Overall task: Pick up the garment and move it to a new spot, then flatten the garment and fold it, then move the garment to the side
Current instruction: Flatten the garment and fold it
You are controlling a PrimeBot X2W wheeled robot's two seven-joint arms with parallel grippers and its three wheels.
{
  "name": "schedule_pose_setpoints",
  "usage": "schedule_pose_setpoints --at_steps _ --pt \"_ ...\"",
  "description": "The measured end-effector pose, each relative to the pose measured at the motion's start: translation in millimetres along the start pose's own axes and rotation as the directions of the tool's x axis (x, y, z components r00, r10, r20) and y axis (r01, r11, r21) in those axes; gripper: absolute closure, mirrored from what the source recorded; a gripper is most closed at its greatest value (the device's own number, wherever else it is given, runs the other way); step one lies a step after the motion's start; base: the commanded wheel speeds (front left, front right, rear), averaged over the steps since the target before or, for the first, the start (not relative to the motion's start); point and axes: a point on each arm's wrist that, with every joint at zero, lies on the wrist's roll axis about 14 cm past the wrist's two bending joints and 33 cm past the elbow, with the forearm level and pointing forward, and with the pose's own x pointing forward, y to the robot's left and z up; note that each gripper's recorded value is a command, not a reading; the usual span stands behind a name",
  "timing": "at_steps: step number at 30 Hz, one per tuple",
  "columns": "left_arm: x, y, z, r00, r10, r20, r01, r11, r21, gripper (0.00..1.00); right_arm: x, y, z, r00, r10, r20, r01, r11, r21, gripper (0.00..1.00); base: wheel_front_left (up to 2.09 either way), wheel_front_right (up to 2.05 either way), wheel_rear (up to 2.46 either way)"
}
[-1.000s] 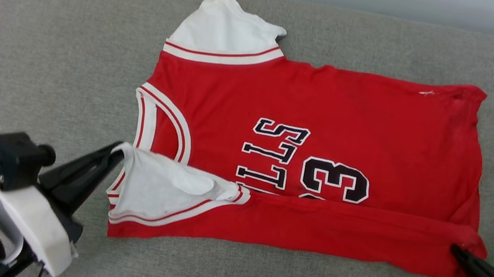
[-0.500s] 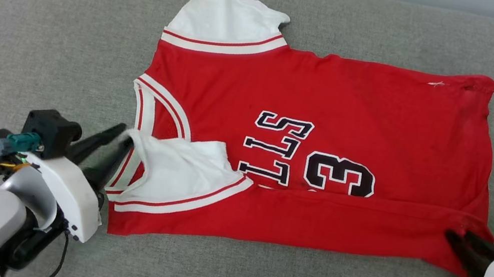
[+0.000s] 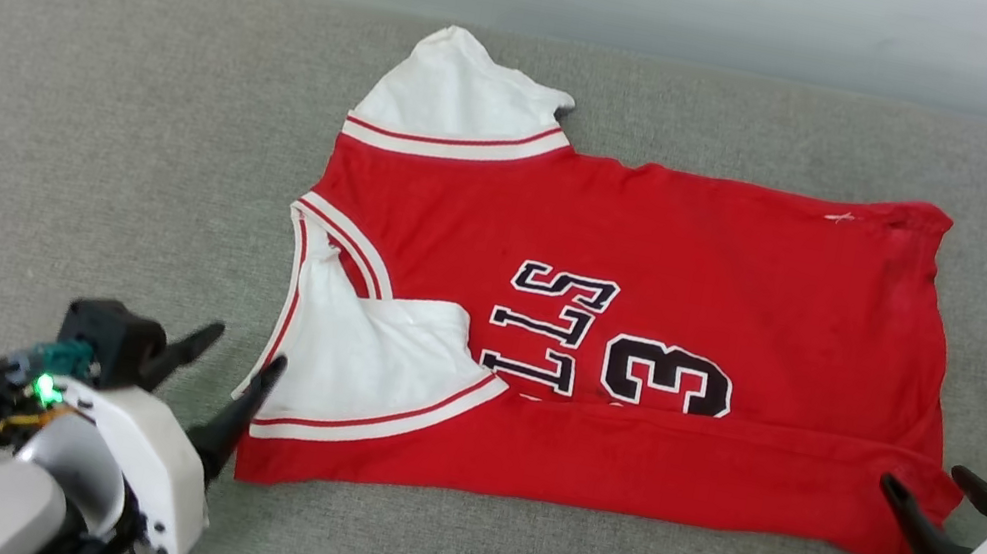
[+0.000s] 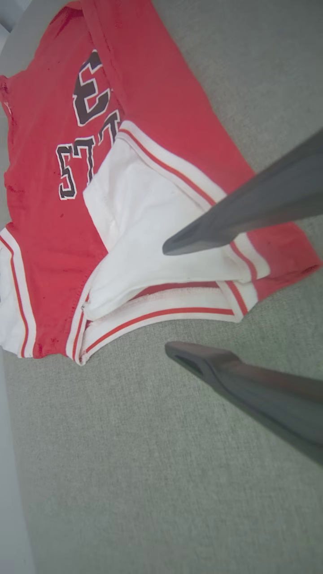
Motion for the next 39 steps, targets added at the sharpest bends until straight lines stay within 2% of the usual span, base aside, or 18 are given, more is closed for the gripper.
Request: schedule_pose_setpoints --at_steps 8,18,21,22,23,24,31,39 --pt "-22 -19 -37 0.986 0.004 -0.168 -0.014 0.998 -0.059 0.0 -22 1 3 0.997 -0.054 0.047 0.054 0.998 -0.014 0.0 0.0 0.0 0.0" --pt "-12 -4 -69 0.949 0.073 -0.306 -0.094 0.994 -0.053 0.0 -32 -3 -3 0.995 -0.093 0.046 0.091 0.995 0.026 0.0 0.0 0.0 0.0" --pt "-6 -6 -78 0.941 0.059 -0.333 -0.084 0.995 -0.061 0.0 -33 -5 -4 0.994 -0.101 0.046 0.099 0.995 0.032 0.0 0.0 0.0 0.0" --pt "-4 -9 -81 0.938 0.045 -0.344 -0.073 0.995 -0.069 0.38 -34 -6 -5 0.993 -0.106 0.043 0.105 0.994 0.031 0.0 0.0 0.0 0.0" --pt "-2 -12 -83 0.936 0.029 -0.351 -0.058 0.996 -0.072 0.91 -34 -8 -6 0.993 -0.113 0.041 0.112 0.993 0.031 0.0 0.0 0.0 0.0" --pt "-1 -13 -84 0.935 0.02 -0.355 -0.049 0.996 -0.072 1.0 -35 -11 -6 0.992 -0.122 0.038 0.121 0.992 0.029 0.0 0.0 0.0 0.0" --pt "0 -17 -72 0.954 0.011 -0.299 -0.031 0.998 -0.061 1.0 -37 -22 -12 0.985 -0.171 0.002 0.171 0.985 0.005 0.0 0.0 0.0 0.0" --pt "-12 -20 -34 0.985 0.022 -0.173 -0.026 0.999 -0.021 1.0 -20 -25 -23 0.98 -0.177 -0.093 0.178 0.984 0.003 0.0 0.0 0.0 0.0"
